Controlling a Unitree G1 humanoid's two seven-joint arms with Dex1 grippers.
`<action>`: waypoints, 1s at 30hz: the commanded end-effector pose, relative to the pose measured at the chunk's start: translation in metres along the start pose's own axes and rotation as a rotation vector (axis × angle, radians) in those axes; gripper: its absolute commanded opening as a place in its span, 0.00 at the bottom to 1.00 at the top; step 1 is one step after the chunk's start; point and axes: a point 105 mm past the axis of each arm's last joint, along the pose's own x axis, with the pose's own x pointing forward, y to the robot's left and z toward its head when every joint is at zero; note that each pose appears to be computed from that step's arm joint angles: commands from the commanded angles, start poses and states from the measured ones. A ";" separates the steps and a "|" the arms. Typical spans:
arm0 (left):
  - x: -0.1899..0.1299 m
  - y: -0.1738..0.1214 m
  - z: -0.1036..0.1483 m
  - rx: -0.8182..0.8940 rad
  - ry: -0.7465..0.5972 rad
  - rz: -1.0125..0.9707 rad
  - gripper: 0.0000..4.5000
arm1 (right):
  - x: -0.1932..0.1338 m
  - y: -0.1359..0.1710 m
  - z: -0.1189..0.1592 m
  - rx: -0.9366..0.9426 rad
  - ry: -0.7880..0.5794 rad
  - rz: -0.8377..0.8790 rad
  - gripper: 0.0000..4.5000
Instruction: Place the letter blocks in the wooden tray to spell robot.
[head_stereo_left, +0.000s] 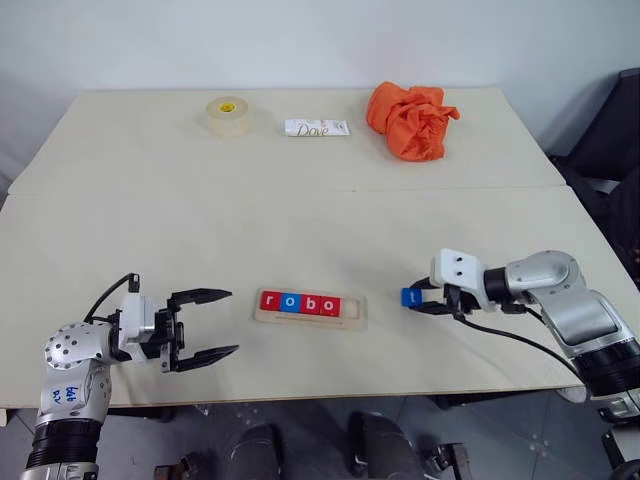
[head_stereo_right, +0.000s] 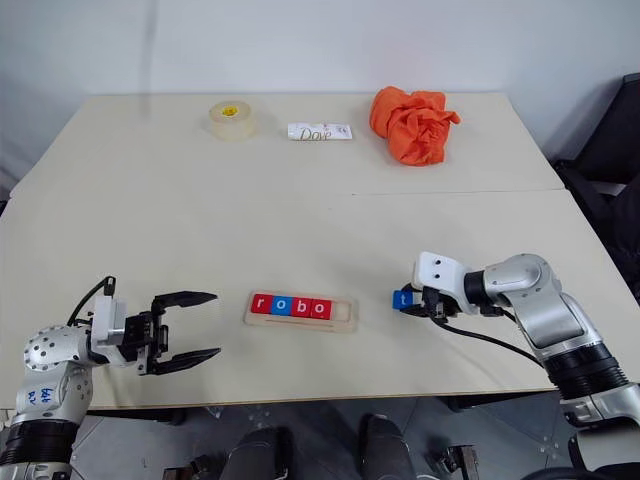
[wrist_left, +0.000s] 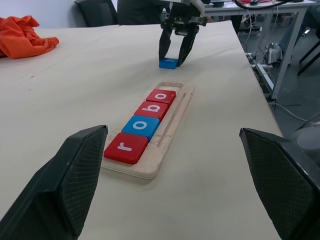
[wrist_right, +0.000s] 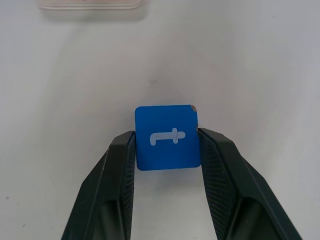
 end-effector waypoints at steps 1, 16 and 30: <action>0.000 0.006 0.011 0.047 -0.023 0.008 1.00 | -0.014 -0.012 0.028 -0.020 -0.072 -0.077 0.32; 0.007 0.022 0.011 0.065 -0.039 -0.001 1.00 | 0.011 0.008 0.078 0.012 -0.052 -0.020 0.32; -0.016 0.017 0.008 0.062 0.010 0.067 1.00 | 0.044 0.037 0.088 -0.001 -0.018 0.098 0.32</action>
